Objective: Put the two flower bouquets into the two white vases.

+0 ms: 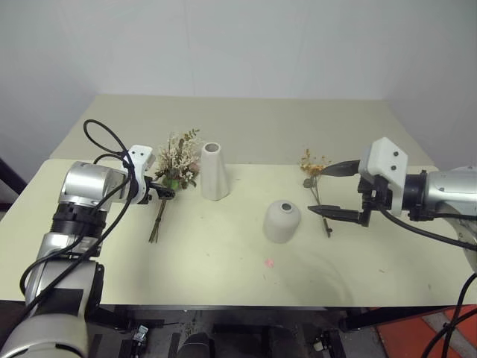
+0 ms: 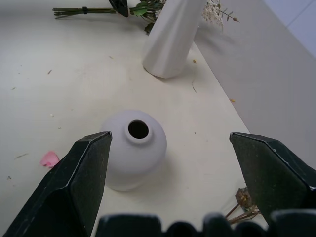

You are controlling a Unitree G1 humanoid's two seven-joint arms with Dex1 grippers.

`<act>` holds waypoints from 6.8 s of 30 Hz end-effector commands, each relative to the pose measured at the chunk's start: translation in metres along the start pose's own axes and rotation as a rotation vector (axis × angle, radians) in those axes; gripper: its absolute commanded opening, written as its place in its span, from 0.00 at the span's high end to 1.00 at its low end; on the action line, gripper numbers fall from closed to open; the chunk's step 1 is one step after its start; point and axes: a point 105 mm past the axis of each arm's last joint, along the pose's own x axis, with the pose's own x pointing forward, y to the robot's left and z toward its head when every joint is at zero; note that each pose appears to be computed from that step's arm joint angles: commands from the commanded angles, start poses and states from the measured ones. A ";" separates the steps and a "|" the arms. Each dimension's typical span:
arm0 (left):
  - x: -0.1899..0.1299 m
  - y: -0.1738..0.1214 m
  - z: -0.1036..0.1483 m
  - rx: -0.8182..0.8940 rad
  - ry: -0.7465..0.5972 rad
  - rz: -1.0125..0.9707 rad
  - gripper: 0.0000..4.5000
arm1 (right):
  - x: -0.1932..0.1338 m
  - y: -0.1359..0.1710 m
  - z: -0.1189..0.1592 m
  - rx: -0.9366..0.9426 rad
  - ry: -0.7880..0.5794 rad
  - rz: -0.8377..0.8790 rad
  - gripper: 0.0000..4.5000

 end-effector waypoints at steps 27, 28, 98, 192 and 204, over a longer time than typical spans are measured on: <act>-0.009 0.033 0.104 -0.104 -0.608 0.443 0.98 | -0.006 0.000 0.004 -0.007 -0.013 -0.087 0.00; -0.017 0.032 0.115 -0.156 -0.722 0.424 0.98 | -0.006 0.000 0.004 -0.007 -0.014 -0.088 0.00; -0.067 -0.092 0.139 -0.062 -1.379 -0.673 0.98 | -0.031 0.002 0.001 0.007 -0.009 -0.263 0.00; -0.163 -0.081 0.003 0.898 -0.791 -0.622 0.00 | 0.068 -0.117 -0.103 0.534 0.343 -0.517 0.99; -0.175 -0.078 0.010 0.843 -0.834 -0.676 0.00 | -0.010 -0.070 0.028 0.183 -0.522 -0.875 0.99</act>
